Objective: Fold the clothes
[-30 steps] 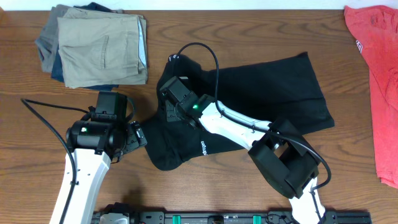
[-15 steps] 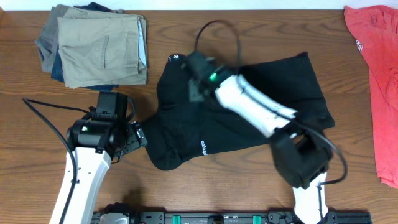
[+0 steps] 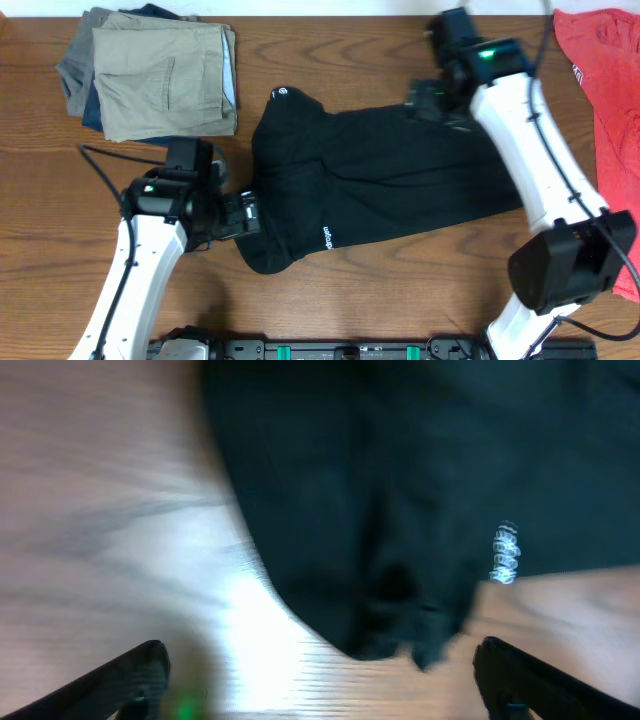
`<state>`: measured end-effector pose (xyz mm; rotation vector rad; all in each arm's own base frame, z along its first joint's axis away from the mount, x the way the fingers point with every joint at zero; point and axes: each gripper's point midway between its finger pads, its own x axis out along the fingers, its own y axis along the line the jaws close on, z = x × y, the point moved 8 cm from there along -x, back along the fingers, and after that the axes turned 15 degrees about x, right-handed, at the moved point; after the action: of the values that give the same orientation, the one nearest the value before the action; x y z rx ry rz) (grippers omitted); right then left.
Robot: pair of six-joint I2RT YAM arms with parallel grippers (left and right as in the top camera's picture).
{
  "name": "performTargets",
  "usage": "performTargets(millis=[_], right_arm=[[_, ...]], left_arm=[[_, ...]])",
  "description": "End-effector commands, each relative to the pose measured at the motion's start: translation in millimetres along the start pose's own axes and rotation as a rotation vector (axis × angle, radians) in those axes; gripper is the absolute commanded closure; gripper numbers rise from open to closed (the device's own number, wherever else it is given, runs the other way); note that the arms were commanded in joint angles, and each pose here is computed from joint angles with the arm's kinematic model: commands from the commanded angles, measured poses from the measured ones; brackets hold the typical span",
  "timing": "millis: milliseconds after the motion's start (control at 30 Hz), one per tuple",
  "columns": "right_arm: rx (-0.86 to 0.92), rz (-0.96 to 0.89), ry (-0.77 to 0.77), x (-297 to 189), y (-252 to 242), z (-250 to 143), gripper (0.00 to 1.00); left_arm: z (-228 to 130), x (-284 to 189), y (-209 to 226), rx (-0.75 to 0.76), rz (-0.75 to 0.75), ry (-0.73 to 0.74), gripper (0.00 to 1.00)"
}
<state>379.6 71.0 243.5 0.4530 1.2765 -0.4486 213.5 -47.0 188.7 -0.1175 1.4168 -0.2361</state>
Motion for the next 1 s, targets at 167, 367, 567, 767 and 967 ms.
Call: performTargets(millis=[167, 367, 567, 767, 967], right_arm=[[0.102, -0.093, 0.156, 41.8, -70.5, 19.0, 0.29], [0.133, -0.14, 0.218, 70.1, -94.4, 9.5, 0.6], [0.133, -0.153, 0.236, 88.1, -99.6, -0.4, 0.61], [0.132, -0.166, 0.252, 97.6, -103.6, -7.8, 0.62], [0.13, -0.183, 0.254, 105.6, -107.7, -12.6, 0.58]], left_arm=[[11.5, 24.1, -47.5, 0.18, -0.172, 0.007, 0.78], [23.9, 59.0, -77.7, 0.211, -0.195, 0.029, 0.94], [29.4, 96.9, -84.9, 0.209, -0.182, 0.092, 0.94], [27.8, 121.1, -65.3, 0.088, -0.014, 0.154, 0.94], [17.3, 125.7, -52.0, 0.04, 0.104, 0.222, 0.94]])
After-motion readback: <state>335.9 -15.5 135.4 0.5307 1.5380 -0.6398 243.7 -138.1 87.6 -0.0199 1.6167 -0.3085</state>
